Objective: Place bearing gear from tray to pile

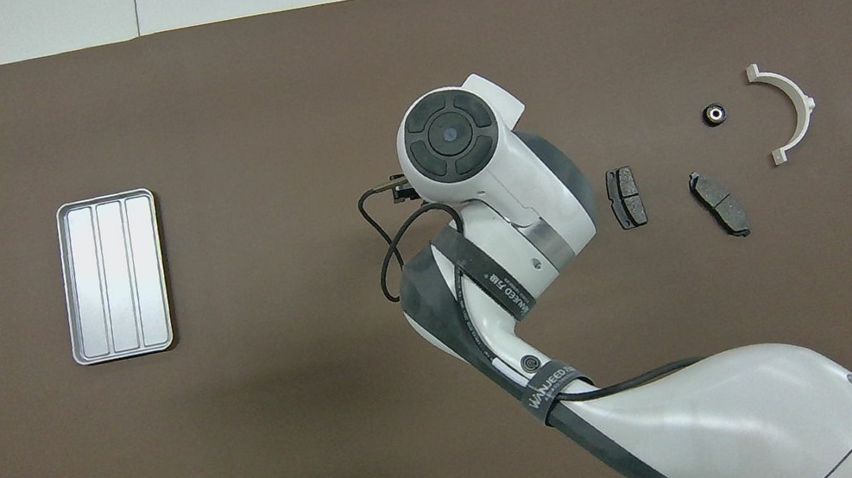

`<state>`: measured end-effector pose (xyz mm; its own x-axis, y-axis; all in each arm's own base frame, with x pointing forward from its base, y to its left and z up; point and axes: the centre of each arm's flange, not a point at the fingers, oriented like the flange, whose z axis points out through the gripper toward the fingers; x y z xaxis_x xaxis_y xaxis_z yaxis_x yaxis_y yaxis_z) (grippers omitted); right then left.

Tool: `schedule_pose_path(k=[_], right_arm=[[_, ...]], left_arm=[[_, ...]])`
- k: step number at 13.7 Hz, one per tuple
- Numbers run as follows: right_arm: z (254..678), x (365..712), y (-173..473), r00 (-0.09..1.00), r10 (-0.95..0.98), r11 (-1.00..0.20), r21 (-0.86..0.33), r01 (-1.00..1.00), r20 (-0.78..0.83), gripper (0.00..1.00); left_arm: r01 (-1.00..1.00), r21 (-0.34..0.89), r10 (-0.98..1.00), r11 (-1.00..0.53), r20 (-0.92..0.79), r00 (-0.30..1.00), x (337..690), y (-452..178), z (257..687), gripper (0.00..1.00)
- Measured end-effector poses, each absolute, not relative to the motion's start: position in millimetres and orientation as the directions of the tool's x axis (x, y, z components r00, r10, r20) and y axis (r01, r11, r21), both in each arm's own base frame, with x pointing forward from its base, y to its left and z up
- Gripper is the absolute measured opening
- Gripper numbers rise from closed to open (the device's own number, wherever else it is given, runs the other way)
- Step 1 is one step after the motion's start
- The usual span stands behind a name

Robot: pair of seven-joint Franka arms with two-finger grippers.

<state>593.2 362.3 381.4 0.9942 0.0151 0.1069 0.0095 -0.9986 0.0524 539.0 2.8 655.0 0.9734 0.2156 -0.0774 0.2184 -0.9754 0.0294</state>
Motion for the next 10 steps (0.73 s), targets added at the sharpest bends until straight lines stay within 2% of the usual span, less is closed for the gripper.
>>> schedule_pose_path(k=[10], right_arm=[[333,601,372,0.993,0.02,-0.999,0.037,0.016,0.113,1.0]], left_arm=[[0.216,0.026,0.212,-0.976,-0.098,0.972,537,3,646,1.0]])
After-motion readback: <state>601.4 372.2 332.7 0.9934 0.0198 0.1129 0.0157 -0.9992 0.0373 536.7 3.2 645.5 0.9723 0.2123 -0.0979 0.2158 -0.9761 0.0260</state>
